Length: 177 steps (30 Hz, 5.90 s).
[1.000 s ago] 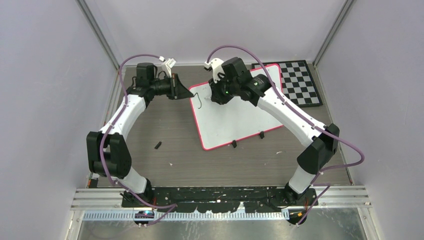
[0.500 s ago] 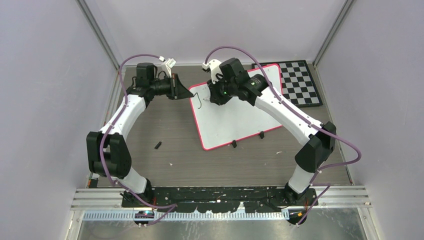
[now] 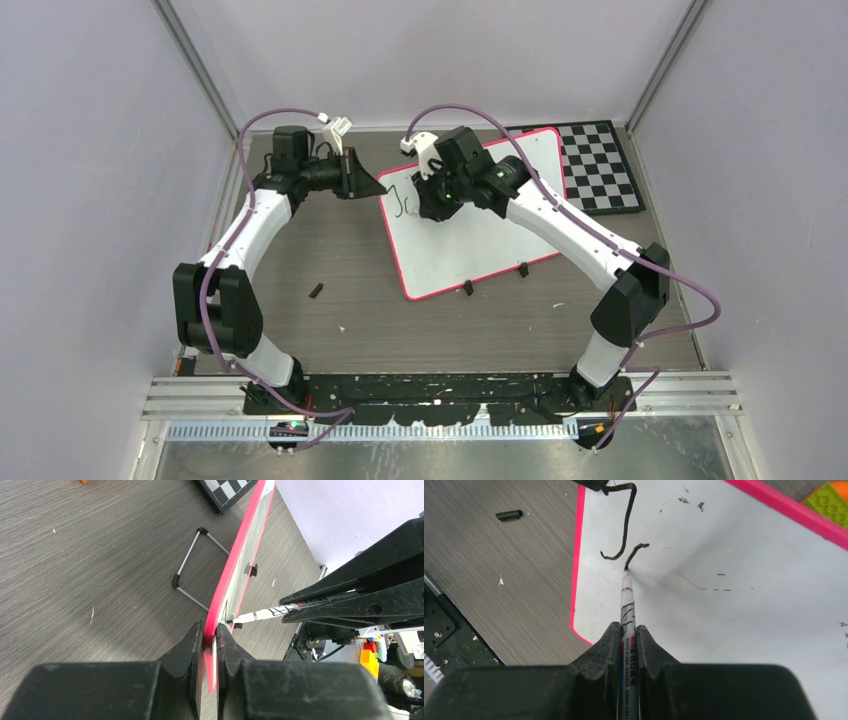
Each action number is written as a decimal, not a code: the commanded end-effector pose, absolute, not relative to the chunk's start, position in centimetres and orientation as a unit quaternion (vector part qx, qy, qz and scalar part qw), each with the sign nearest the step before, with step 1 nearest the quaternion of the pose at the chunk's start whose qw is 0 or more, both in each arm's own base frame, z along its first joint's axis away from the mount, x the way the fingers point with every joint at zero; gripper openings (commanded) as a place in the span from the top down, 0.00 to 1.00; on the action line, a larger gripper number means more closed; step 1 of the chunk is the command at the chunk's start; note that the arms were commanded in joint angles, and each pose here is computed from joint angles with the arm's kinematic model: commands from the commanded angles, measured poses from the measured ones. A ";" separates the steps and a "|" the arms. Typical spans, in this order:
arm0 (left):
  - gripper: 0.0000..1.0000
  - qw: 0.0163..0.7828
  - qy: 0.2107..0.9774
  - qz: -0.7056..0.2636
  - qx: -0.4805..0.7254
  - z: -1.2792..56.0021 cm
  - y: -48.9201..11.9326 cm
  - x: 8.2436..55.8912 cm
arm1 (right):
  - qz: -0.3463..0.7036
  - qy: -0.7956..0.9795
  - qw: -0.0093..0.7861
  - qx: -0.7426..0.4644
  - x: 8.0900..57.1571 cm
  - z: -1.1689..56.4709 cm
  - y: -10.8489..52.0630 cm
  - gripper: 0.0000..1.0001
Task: Write a sentence on the whiteboard
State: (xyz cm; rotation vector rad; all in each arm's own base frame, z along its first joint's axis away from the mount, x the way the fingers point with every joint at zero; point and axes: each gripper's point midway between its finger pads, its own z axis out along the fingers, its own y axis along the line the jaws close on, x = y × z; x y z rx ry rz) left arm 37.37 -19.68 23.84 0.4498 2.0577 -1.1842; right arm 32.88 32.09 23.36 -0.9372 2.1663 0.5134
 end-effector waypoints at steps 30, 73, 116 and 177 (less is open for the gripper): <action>1.00 0.388 0.778 -0.453 0.199 25.7 -19.9 37.3 | 0.186 0.823 0.405 -0.352 34.6 26.7 32.4 1.00; 1.00 0.386 0.782 -0.449 0.197 25.2 -19.7 37.2 | 0.166 0.849 0.392 -0.314 35.2 24.5 28.3 1.00; 1.00 0.386 0.781 -0.445 0.206 25.2 -19.8 37.2 | 0.186 0.841 0.356 -0.362 33.1 23.1 31.7 1.00; 0.95 0.342 0.786 -0.463 0.226 23.9 -21.4 37.7 | 0.237 0.837 0.409 -0.275 35.7 27.3 27.1 1.00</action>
